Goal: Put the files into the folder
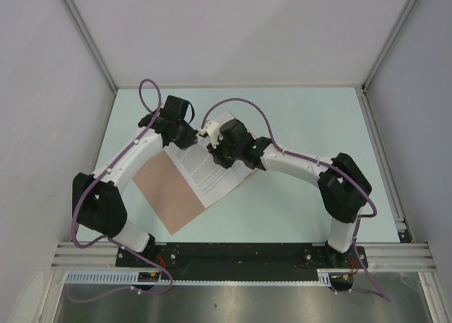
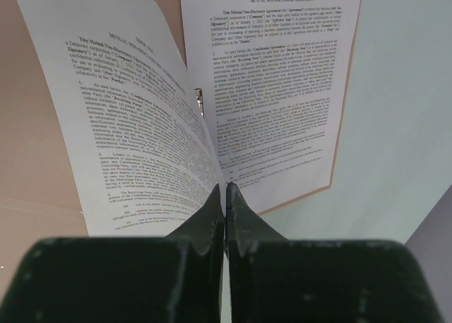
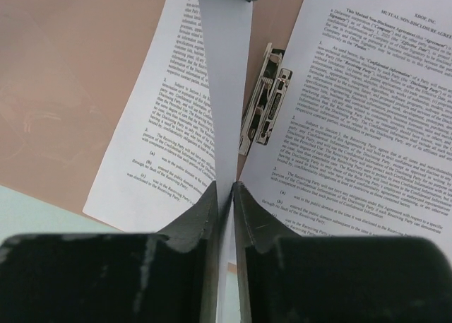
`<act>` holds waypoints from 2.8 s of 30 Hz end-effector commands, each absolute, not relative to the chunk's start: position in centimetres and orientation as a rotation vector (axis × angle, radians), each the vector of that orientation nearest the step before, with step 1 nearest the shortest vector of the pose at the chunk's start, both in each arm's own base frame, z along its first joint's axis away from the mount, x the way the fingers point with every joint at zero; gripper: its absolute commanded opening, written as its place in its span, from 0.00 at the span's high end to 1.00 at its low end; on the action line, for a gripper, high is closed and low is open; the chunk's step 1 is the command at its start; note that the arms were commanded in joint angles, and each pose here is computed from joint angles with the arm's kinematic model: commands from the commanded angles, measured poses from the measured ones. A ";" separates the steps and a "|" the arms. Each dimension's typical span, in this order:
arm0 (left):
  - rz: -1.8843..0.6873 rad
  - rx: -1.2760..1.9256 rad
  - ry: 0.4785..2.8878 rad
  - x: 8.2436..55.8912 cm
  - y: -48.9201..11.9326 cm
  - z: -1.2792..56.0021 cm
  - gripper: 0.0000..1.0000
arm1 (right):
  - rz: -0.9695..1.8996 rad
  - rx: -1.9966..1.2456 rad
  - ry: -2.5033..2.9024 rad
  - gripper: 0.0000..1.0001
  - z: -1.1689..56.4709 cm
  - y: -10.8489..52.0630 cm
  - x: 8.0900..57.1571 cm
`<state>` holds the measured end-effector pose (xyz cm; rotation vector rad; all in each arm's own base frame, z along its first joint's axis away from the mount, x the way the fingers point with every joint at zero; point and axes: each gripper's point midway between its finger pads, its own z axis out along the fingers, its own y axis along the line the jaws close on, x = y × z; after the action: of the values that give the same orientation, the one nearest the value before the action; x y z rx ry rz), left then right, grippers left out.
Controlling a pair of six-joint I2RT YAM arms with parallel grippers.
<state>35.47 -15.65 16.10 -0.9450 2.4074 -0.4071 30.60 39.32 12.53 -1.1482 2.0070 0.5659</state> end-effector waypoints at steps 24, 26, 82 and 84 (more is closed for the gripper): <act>-0.507 -0.911 2.299 35.6 -14.9 20.9 0.96 | 0.725 -1.044 1.963 0.69 10.1 42.2 31.0; -0.518 -0.910 2.287 35.5 -14.7 21.2 0.95 | 0.753 -1.039 1.952 0.76 10.3 42.5 31.0; -0.403 -0.681 2.278 20.8 -7.6 10.4 0.00 | 0.888 -1.212 1.874 1.00 14.2 39.7 31.0; -0.396 -0.698 2.271 20.9 -7.4 10.4 0.00 | 0.883 -1.208 1.887 1.00 14.3 39.7 30.6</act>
<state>20.41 -7.81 9.95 -0.6372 2.3180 -0.3943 30.88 38.97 10.33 -1.1971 1.9747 0.8790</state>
